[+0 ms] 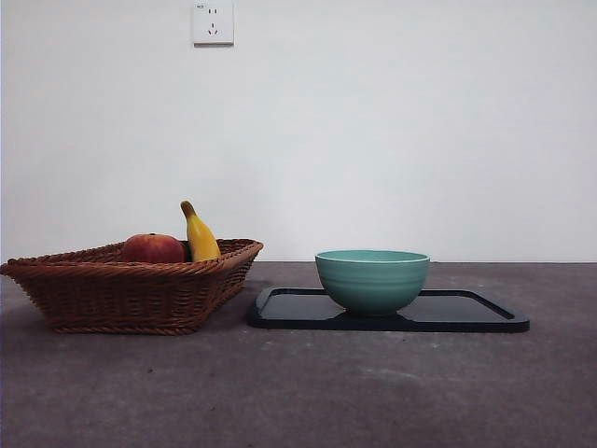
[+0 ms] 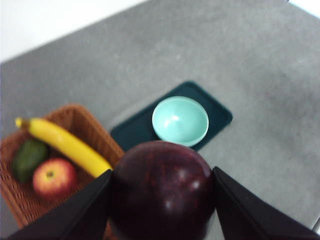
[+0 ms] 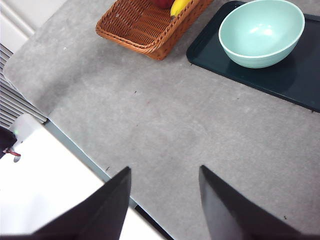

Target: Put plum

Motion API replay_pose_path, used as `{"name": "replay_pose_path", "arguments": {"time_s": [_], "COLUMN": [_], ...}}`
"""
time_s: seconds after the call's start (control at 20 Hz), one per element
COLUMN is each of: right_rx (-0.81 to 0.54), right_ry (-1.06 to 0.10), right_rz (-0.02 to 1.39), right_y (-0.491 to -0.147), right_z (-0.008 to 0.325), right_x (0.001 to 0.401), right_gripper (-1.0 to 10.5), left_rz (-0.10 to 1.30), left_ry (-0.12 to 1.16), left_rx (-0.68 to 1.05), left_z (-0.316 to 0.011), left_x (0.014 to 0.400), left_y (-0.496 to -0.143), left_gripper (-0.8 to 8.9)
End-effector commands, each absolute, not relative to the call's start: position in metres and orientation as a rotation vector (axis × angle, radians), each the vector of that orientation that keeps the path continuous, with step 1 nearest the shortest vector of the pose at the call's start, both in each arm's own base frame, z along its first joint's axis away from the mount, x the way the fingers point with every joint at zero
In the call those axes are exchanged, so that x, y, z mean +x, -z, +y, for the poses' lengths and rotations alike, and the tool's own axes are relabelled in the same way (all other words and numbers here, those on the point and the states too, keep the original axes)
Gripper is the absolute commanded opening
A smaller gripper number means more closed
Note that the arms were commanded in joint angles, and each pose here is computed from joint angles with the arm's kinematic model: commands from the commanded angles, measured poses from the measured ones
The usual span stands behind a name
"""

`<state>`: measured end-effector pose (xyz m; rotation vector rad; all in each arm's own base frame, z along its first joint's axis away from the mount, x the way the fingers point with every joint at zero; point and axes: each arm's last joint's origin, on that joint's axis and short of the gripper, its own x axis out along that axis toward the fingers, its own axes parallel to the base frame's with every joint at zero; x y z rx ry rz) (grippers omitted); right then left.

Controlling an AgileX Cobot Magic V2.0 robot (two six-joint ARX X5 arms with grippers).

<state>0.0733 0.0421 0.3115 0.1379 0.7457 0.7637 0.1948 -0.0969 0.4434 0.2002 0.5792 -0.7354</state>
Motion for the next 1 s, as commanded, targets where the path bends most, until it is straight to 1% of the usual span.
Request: {"name": "replay_pose_path", "arguments": {"time_s": [0.05,0.25,0.3,0.5,0.8,1.0], "right_rx": [0.123,0.123,0.123,0.124,0.128,0.133], "right_ry": [-0.779,-0.779,-0.779,-0.779,-0.777,-0.775], "right_rz": [0.729,0.73,0.73,0.73,0.733,0.735], "right_y": [-0.314,-0.314,-0.314,-0.314,-0.313,-0.313], "right_z": [0.043,0.043,0.043,0.043,0.043,0.043], "right_x": [0.074,0.074,0.074,0.074,0.074,0.074], "right_gripper": [2.2,2.2,2.2,2.2,2.2,2.2], "left_rz": [0.596,0.581,0.582,0.589,0.685,0.723], "left_ry": [0.711,0.655,0.623,0.528,0.515,0.509], "left_rx": [0.172,0.154,0.157,0.207,0.221,0.225], "left_z": [-0.095,-0.089,-0.087,-0.084,-0.092,-0.097], "left_x": [0.198,0.215,0.222,0.245,0.292,0.309], "left_y": [-0.42,-0.365,-0.349,-0.298,-0.241,-0.214], "left_gripper": [1.95,1.94,1.93,1.9,1.89,1.9]}}
